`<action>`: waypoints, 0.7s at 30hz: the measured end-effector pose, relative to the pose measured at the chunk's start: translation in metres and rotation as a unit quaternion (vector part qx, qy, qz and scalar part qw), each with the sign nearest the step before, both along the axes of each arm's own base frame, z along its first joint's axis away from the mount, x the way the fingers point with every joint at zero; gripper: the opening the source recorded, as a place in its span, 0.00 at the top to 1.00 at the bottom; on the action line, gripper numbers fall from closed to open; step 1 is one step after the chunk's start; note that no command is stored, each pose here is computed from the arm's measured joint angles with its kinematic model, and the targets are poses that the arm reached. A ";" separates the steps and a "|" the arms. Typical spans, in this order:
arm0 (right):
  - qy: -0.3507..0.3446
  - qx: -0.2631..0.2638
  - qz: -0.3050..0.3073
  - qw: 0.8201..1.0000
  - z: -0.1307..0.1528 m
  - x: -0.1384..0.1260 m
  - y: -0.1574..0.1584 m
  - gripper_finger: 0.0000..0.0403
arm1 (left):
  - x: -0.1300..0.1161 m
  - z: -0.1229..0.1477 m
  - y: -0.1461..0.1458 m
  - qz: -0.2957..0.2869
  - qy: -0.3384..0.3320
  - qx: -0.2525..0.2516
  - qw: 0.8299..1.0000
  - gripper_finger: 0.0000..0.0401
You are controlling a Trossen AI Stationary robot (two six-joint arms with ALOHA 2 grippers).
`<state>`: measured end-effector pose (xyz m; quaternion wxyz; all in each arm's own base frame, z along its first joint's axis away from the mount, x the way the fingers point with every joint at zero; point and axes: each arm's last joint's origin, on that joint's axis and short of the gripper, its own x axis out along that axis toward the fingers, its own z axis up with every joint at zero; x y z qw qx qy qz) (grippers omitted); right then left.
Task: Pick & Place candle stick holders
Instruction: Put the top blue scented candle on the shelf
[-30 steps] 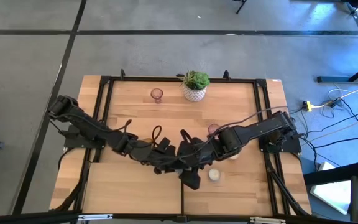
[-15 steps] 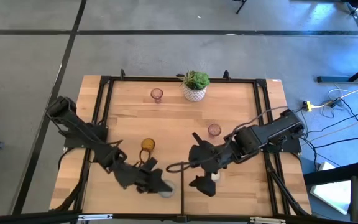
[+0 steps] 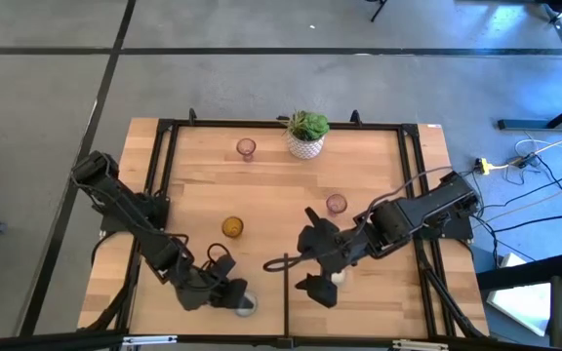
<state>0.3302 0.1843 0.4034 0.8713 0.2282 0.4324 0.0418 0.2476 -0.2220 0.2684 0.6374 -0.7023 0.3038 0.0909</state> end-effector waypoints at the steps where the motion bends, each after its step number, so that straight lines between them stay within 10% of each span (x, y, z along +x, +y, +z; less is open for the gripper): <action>1: 0.000 0.000 0.000 1.000 0.000 0.000 0.000 0.13 | -0.001 -0.001 0.000 -0.008 0.008 -0.001 1.000 0.65; 21: -0.006 -0.006 -0.028 1.000 0.000 0.001 -0.001 0.13 | -0.003 -0.008 0.002 -0.089 0.068 -0.004 0.994 0.64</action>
